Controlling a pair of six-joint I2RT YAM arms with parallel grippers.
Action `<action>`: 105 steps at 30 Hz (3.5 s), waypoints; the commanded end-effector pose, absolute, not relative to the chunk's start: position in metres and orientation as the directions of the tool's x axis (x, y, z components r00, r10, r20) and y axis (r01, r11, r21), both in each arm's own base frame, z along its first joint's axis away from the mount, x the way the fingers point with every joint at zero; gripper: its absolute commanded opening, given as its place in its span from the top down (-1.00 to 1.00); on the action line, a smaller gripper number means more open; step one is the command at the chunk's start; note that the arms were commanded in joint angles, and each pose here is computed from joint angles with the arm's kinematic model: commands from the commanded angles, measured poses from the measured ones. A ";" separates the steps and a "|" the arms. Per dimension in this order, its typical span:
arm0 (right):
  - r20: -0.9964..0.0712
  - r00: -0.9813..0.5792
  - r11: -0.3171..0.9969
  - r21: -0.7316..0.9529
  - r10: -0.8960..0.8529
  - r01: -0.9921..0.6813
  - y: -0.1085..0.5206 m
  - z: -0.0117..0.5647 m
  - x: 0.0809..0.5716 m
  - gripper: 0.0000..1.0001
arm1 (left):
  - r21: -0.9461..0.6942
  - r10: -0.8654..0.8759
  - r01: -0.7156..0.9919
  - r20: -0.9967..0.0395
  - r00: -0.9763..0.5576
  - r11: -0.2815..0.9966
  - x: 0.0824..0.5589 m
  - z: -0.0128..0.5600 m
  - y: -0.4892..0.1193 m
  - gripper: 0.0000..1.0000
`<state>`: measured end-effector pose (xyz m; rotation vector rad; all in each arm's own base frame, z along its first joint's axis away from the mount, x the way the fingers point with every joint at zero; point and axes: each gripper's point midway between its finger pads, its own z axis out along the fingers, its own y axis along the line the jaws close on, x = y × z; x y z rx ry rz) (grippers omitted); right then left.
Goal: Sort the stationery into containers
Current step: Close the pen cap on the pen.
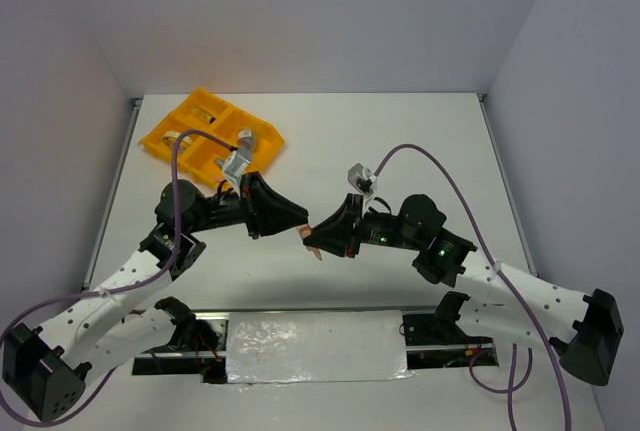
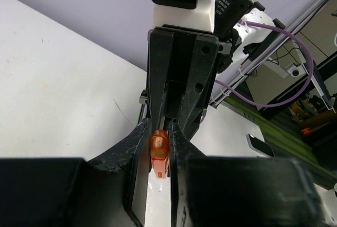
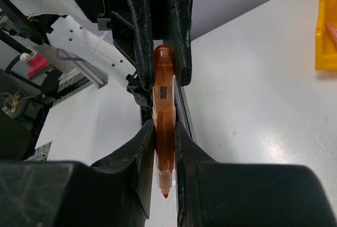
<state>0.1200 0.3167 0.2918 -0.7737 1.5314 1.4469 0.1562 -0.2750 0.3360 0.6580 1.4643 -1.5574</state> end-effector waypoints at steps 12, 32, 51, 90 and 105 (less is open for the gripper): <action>-0.888 -0.448 0.111 0.457 0.102 -0.882 0.311 0.273 0.110 0.19 | -0.381 -0.364 0.918 -0.874 -0.321 0.105 0.162 0.391 -0.266 1.00; -0.904 -0.411 0.258 0.428 0.119 -0.866 0.287 0.255 0.123 -0.54 | -0.405 -0.347 0.870 -0.888 -0.302 0.280 0.180 0.379 -0.253 1.00; -0.925 -0.272 0.198 0.329 0.265 -0.923 0.277 0.297 0.118 -0.53 | -0.440 -0.330 0.896 -0.856 -0.397 0.063 0.149 0.389 -0.264 1.00; -0.962 -0.176 -0.051 0.169 0.207 -0.984 0.310 0.319 0.095 0.44 | -0.407 -0.263 0.914 -0.881 -0.393 -0.003 0.137 0.383 -0.268 1.00; -0.875 -0.417 0.084 0.448 0.244 -0.890 0.308 0.318 0.118 1.00 | -0.374 -0.260 0.922 -0.904 -0.340 0.095 0.148 0.368 -0.264 1.00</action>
